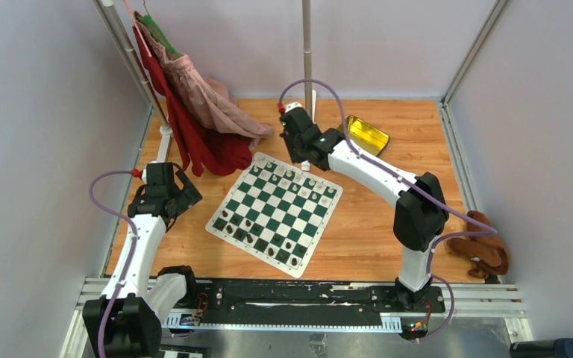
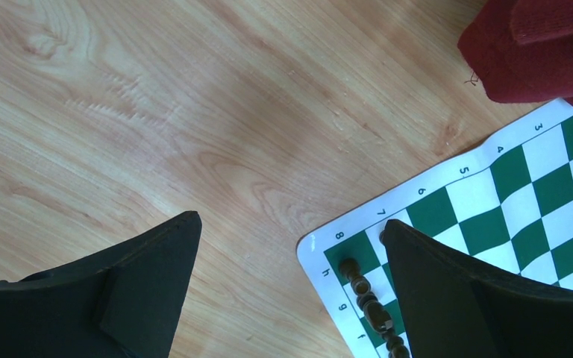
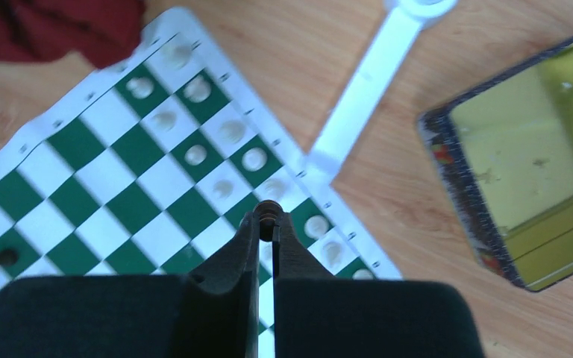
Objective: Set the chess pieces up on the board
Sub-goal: Place the chess piece on the chessboard.
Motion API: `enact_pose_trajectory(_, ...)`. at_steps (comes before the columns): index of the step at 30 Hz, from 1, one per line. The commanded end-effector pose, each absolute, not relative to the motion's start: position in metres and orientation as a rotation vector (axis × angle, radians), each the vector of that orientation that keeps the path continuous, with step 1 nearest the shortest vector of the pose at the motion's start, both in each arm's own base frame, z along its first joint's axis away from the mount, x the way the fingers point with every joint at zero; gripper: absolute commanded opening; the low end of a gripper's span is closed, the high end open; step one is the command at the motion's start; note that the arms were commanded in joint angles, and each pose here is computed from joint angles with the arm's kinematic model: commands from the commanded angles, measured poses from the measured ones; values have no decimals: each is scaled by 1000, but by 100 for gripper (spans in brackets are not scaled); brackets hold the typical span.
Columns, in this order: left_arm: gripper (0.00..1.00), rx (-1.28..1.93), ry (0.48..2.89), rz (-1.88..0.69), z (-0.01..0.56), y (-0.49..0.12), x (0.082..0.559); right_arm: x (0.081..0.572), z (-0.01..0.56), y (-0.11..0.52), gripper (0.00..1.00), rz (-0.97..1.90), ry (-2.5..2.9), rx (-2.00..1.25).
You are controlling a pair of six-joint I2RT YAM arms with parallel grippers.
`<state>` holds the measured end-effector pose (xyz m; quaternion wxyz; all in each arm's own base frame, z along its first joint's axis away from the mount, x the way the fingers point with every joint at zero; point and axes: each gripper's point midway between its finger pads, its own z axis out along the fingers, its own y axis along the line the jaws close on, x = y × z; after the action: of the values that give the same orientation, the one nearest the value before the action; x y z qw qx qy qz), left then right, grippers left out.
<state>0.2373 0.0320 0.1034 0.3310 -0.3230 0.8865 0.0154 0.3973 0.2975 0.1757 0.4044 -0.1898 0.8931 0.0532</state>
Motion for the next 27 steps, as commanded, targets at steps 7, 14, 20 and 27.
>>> enact_pose_trajectory(7,100,-834,2277,-1,108,28,241,275,148,365,0,223,2293,-846)
enact_pose_trajectory(14,100,-832,2273,-13,108,26,237,226,121,375,0,253,2299,-989)
enact_pose_trajectory(20,100,-827,2275,-22,109,25,237,195,112,387,0,330,2238,-1106)
enact_pose_trajectory(27,100,-820,2276,-26,110,24,237,177,107,405,0,439,2160,-1179)
